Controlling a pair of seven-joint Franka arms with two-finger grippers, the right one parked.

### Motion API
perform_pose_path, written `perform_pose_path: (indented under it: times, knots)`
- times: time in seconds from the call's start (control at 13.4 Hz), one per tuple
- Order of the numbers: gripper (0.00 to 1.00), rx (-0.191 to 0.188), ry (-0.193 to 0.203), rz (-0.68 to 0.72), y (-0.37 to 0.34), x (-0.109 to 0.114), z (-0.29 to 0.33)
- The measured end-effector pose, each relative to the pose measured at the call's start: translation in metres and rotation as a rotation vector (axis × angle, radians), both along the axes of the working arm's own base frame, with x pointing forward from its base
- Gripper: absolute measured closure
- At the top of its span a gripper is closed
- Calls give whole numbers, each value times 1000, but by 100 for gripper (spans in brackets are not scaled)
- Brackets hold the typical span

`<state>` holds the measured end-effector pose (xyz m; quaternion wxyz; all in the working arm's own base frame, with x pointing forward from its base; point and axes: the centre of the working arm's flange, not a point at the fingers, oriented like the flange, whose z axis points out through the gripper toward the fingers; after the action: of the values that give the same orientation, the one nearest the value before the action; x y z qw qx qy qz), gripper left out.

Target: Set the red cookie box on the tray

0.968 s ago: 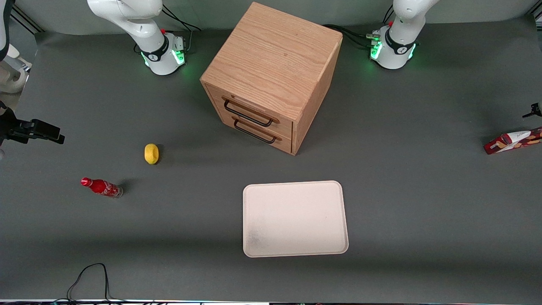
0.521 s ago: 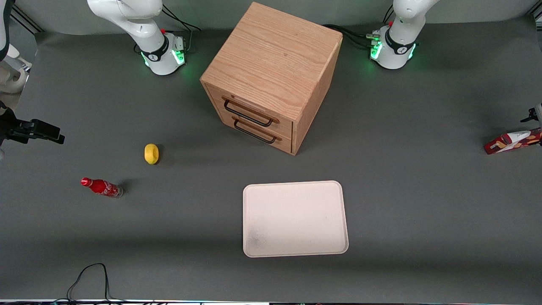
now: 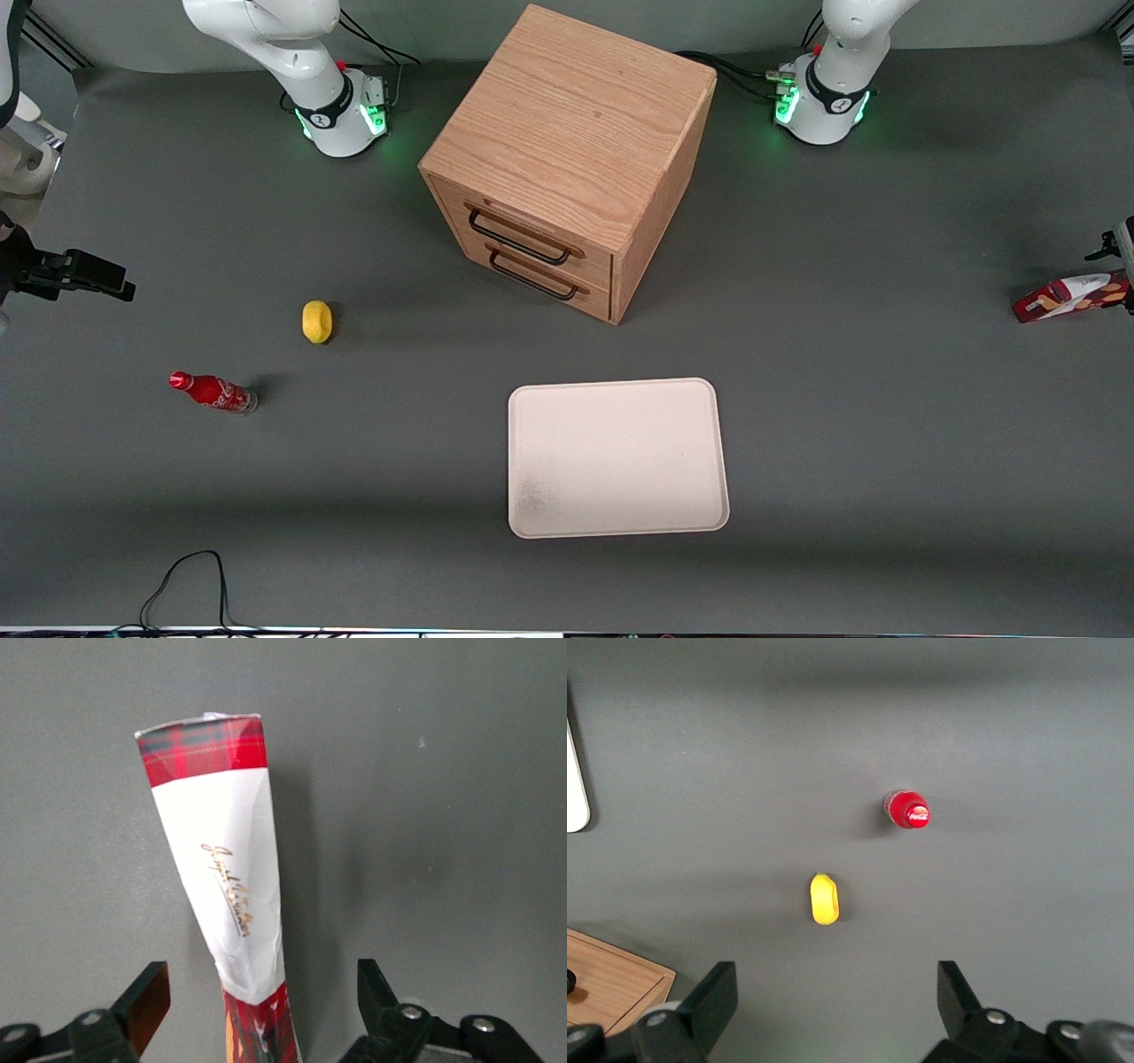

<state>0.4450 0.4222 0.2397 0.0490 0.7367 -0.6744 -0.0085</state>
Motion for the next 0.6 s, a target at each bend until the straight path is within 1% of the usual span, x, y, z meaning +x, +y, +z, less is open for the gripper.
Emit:
perform_pose_path:
  times: [0.07,0.15,0.3,0.6]
  knots:
    - [10,-8,-8,4,0,0,0]
    - [22,-22,-23,15,2,-2,0]
    - [49,-33,-36,30,8,-7,0]
    - [92,-36,-46,41,11,-7,4]
